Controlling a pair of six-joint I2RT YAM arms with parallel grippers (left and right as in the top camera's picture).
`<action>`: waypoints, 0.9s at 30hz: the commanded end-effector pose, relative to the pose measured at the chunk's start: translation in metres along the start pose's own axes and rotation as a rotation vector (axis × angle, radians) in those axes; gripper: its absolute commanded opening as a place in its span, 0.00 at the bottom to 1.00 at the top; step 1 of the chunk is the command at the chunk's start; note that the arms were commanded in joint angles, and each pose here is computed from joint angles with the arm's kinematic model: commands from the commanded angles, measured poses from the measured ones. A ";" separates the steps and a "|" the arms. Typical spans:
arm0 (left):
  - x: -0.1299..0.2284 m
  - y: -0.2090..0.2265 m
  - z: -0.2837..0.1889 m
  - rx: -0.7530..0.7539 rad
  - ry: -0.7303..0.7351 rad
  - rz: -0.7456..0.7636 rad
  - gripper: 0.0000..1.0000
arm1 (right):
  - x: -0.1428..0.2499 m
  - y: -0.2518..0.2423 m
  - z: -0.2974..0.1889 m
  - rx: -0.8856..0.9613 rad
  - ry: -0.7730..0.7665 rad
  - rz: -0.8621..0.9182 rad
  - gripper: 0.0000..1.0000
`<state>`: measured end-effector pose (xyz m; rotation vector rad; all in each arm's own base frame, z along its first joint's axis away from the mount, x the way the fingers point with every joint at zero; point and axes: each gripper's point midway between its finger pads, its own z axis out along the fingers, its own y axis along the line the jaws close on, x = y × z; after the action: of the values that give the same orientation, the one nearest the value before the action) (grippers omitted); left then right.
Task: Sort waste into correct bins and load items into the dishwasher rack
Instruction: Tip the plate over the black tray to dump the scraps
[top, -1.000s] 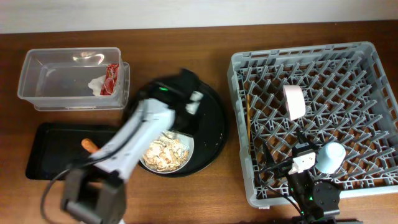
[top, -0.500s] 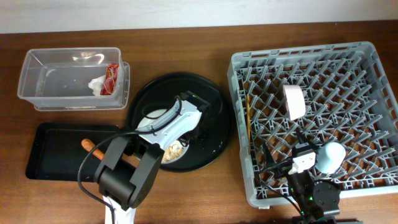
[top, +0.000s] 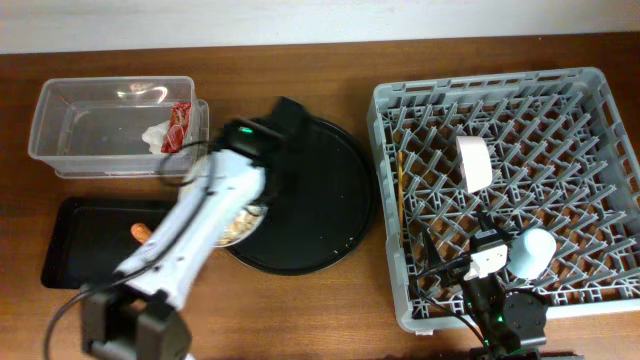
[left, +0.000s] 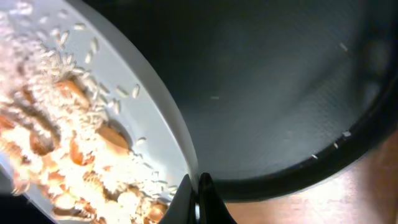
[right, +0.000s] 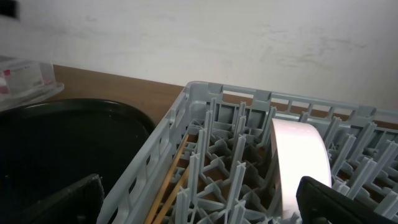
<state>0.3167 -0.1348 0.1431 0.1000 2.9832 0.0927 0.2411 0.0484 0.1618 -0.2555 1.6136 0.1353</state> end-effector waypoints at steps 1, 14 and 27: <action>-0.005 0.060 -0.016 0.016 0.008 -0.216 0.00 | 0.003 -0.003 0.000 0.014 0.006 0.010 0.98; -0.008 0.183 -0.010 0.446 -0.042 -0.511 0.00 | 0.003 -0.003 0.000 0.014 0.006 0.010 0.98; 0.031 0.230 -0.084 0.929 -0.613 -0.470 0.00 | 0.003 -0.003 0.000 0.014 0.006 0.010 0.98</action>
<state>0.2955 0.0924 0.2020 -0.5868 2.3551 -1.0971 0.2411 0.0484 0.1617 -0.2558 1.6140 0.1351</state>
